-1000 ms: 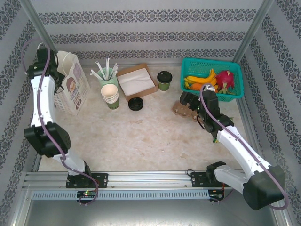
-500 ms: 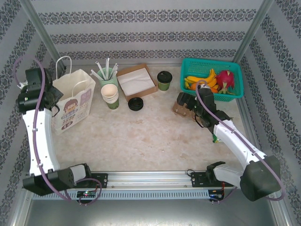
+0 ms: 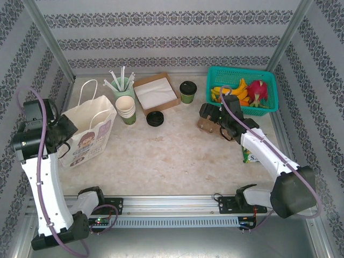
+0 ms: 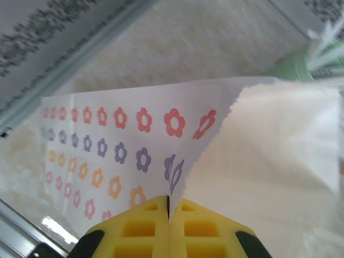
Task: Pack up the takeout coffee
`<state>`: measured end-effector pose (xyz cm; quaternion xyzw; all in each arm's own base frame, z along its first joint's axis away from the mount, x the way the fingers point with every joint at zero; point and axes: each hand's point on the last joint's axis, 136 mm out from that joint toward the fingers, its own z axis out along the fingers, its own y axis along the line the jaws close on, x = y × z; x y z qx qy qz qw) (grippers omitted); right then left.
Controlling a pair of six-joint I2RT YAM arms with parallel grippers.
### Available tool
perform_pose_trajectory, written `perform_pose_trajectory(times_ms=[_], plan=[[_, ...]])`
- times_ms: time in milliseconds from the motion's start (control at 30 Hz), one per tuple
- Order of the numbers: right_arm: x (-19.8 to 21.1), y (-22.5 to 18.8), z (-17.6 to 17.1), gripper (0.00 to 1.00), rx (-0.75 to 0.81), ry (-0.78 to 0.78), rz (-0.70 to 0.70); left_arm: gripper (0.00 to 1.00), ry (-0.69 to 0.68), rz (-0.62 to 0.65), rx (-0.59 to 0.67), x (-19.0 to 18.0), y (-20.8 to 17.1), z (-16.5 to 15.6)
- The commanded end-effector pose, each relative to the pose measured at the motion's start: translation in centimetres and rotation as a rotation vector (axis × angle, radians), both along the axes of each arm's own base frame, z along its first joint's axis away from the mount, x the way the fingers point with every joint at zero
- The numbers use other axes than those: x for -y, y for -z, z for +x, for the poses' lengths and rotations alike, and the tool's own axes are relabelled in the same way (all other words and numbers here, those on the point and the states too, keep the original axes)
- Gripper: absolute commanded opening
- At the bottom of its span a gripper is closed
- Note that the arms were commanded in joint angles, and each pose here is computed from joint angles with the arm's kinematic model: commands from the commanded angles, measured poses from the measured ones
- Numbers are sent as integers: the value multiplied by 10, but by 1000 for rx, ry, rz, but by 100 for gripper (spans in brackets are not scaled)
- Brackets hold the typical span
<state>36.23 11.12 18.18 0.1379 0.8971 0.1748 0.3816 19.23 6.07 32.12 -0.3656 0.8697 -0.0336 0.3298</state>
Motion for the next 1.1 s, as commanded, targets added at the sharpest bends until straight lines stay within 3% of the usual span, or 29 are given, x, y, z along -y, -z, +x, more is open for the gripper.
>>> perform_pose_trajectory(times_ms=[0,167,433,633,767,933,1067], plan=[[11,2,-5,97,-59,30,-25,0,138,-208,-19,44,17,-5],[19,11,-9,96,-96,68,-35,0,236,-339,34,75,14,8],[22,21,-9,96,-129,80,-40,0,272,-258,70,75,-26,-1],[21,25,-4,96,-138,82,-42,0,354,-418,134,104,-37,9],[19,26,-1,96,-145,78,-36,0,397,-542,179,130,-27,34],[3,16,-6,96,-121,-6,20,0,389,-468,91,151,0,55],[-7,4,-16,97,-82,-82,65,0,417,-500,58,177,21,74]])
